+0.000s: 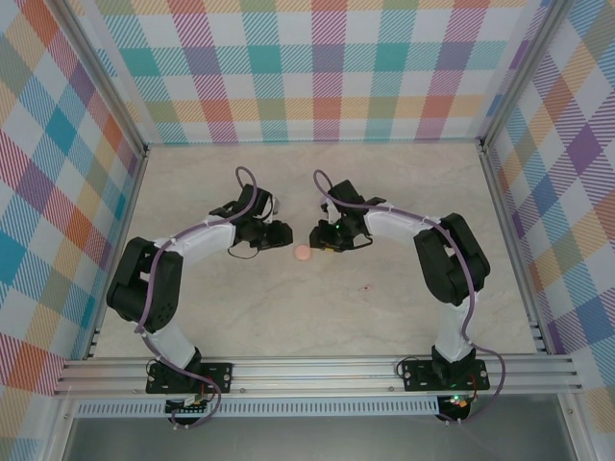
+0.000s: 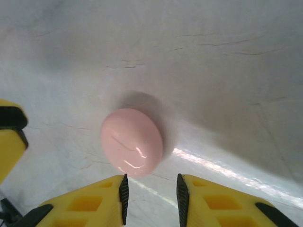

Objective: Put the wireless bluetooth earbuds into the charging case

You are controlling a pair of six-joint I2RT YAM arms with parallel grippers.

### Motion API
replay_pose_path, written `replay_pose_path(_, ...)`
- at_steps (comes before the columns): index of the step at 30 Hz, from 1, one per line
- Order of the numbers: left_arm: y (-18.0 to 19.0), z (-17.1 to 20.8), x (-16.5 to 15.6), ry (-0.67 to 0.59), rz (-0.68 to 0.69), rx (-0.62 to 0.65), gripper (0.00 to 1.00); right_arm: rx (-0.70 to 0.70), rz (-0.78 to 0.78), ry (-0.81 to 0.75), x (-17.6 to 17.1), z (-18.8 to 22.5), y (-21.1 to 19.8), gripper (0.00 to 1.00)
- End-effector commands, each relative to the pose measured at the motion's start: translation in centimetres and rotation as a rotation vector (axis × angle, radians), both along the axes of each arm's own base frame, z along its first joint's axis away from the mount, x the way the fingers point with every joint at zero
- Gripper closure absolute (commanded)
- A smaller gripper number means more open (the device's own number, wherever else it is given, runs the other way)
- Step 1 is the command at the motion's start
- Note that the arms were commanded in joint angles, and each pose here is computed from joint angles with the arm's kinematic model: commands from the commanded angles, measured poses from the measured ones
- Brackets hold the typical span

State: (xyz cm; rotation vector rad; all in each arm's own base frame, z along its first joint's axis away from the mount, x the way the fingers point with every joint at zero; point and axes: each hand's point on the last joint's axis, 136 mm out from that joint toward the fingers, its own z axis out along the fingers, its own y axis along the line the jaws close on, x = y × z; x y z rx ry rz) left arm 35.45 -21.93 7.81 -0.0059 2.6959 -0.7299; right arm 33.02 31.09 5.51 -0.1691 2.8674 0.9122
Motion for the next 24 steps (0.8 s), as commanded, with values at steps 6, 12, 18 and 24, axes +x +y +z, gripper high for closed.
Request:
replay_pose_path(6, -1.6, -1.4, 0.1, 0.063, -0.008, -0.125, 0.54, 0.096, -0.01, 0.071, 0.0, -1.0, 2.0, 0.65)
replay_pose_path(12, -1.4, -2.8, -0.3, 0.106, 0.005, -0.126, 0.54, 0.084, -0.016, 0.088, 0.1, -1.8, 1.9, 0.68)
replay_pose_path(18, -1.7, -3.7, -0.8, 0.136, 0.006, -0.148, 0.56, 0.077, -0.018, 0.101, 0.0, -2.4, 1.9, 0.71)
replay_pose_path(24, -1.9, -4.2, -1.3, 0.159, 0.015, -0.177, 0.57, 0.06, -0.023, 0.105, -0.1, -2.7, 1.6, 0.74)
